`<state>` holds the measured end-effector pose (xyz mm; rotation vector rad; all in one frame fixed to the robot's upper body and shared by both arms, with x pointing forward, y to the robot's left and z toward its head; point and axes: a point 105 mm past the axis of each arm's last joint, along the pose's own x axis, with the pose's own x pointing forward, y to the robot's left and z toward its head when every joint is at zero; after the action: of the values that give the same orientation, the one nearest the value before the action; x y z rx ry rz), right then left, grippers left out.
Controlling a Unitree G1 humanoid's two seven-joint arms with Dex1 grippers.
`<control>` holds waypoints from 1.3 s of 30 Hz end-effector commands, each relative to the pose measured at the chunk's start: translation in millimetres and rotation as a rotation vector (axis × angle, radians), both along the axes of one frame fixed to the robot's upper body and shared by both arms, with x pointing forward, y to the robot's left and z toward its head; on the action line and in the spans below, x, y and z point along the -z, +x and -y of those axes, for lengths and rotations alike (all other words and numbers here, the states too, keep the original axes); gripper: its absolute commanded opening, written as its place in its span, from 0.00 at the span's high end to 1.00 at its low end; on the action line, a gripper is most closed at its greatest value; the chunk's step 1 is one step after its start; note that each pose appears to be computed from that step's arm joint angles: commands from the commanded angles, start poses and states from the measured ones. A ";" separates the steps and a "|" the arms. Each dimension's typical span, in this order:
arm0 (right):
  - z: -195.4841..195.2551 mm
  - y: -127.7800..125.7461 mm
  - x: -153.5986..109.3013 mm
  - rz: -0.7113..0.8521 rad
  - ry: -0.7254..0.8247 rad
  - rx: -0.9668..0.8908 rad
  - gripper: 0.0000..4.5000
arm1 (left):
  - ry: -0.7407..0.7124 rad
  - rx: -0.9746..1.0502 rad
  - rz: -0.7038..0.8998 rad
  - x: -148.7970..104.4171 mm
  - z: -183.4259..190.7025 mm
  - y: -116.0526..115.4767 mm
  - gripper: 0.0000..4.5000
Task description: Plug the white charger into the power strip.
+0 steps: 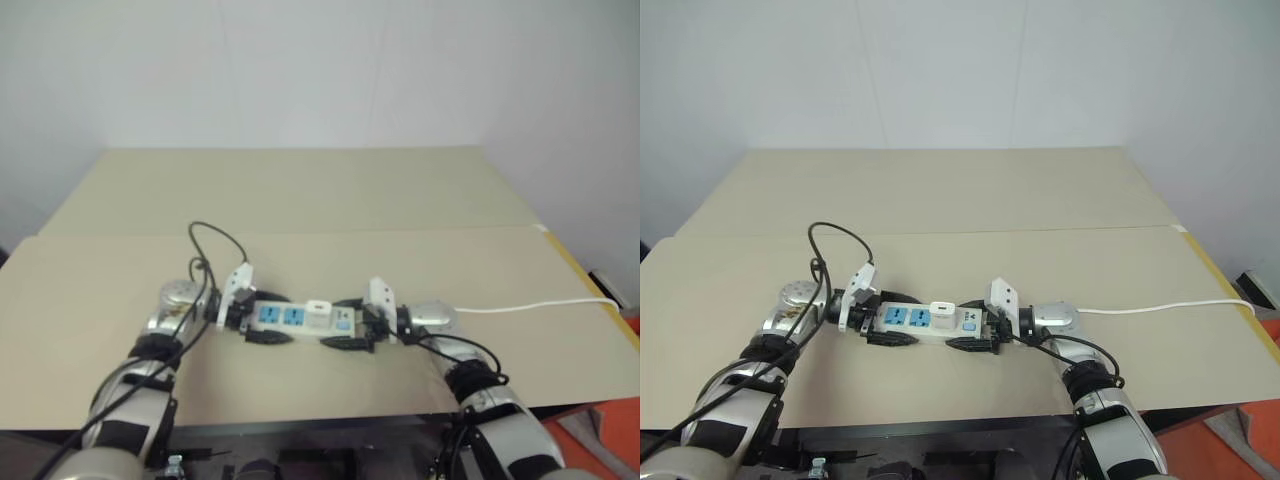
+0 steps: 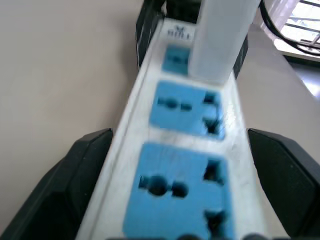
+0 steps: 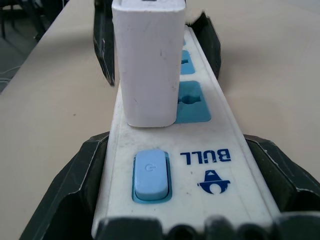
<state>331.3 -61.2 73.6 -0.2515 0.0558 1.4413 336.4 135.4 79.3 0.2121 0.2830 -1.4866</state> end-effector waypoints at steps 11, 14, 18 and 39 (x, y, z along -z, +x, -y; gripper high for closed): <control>0.9 0.6 0.5 0.001 0.003 0.008 0.24 | -0.034 0.049 0.211 -93.2 -29.9 3.8 0.01; 2.4 1.7 -0.1 0.002 0.003 0.018 0.02 | -0.010 0.043 0.247 -108.6 -42.1 1.6 0.00; 7.7 1.7 -5.5 0.020 -0.003 0.016 0.01 | 0.001 0.037 0.287 -123.2 -52.3 -1.5 0.00; 131.4 -60.5 -78.6 0.182 -0.096 0.262 0.01 | -0.024 0.025 0.301 -120.5 -72.7 -33.3 0.00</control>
<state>275.2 -184.5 132.8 -0.4208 0.0550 1.1843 306.7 205.5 188.5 0.3978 0.0608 -1.4693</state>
